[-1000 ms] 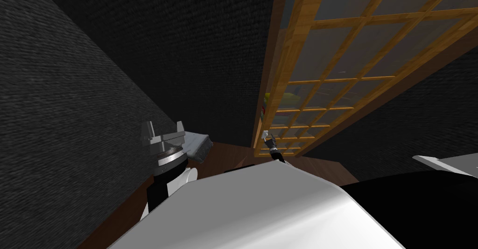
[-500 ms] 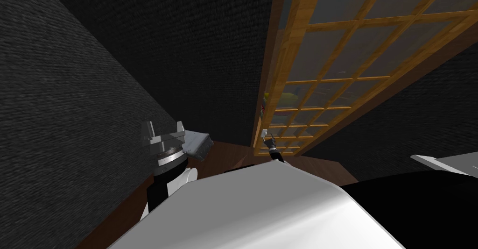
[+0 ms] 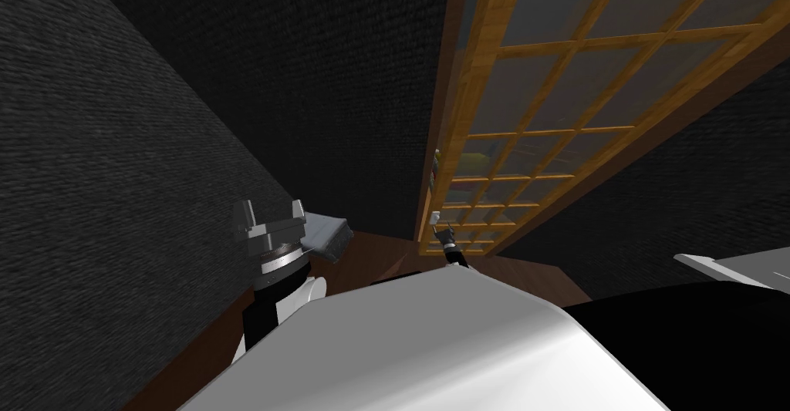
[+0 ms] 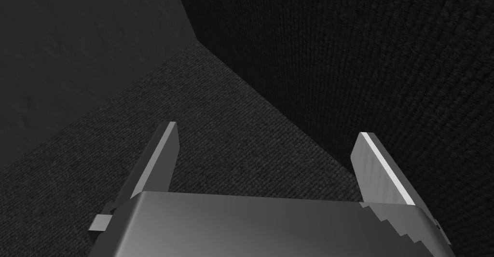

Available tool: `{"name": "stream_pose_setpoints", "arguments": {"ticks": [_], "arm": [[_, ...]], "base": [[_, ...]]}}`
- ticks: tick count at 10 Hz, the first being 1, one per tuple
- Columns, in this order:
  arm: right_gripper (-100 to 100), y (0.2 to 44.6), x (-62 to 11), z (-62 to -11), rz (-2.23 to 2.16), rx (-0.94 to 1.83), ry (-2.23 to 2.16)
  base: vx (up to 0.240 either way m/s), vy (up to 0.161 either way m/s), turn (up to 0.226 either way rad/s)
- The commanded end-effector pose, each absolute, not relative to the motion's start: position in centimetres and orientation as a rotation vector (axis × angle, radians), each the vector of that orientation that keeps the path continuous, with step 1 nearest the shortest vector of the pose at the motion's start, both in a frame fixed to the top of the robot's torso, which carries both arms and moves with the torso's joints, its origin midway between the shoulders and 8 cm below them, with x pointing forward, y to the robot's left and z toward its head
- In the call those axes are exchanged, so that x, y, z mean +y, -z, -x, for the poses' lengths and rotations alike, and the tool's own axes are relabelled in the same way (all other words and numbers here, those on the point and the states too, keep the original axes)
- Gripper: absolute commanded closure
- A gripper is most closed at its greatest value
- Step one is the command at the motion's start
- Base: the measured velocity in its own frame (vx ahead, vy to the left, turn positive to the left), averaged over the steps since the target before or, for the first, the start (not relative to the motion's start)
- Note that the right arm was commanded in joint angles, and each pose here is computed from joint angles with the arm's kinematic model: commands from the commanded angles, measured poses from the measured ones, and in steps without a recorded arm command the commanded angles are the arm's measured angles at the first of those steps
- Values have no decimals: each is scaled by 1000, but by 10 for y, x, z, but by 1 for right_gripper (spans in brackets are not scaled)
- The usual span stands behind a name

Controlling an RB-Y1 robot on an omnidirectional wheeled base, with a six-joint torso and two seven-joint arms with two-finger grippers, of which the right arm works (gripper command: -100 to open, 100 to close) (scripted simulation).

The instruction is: Pull the door open

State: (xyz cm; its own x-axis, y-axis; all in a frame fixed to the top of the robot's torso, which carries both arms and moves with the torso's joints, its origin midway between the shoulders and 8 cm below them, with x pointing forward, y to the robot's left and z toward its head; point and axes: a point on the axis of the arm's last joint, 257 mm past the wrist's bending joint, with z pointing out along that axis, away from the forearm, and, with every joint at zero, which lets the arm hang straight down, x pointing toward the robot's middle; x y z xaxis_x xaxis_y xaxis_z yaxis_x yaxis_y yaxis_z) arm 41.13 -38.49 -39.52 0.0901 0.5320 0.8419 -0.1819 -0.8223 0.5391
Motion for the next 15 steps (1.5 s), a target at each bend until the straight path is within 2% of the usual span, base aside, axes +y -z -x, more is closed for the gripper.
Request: {"name": "stream_pose_setpoints", "arguments": {"ticks": [1, 15], "arm": [[-100, 396, -383, -412, -1876, 302, -1814], [-100, 399, -365, -416, -2080, -151, -2076]], "base": [[-58, -8, 13], [-48, -11, 17]]}}
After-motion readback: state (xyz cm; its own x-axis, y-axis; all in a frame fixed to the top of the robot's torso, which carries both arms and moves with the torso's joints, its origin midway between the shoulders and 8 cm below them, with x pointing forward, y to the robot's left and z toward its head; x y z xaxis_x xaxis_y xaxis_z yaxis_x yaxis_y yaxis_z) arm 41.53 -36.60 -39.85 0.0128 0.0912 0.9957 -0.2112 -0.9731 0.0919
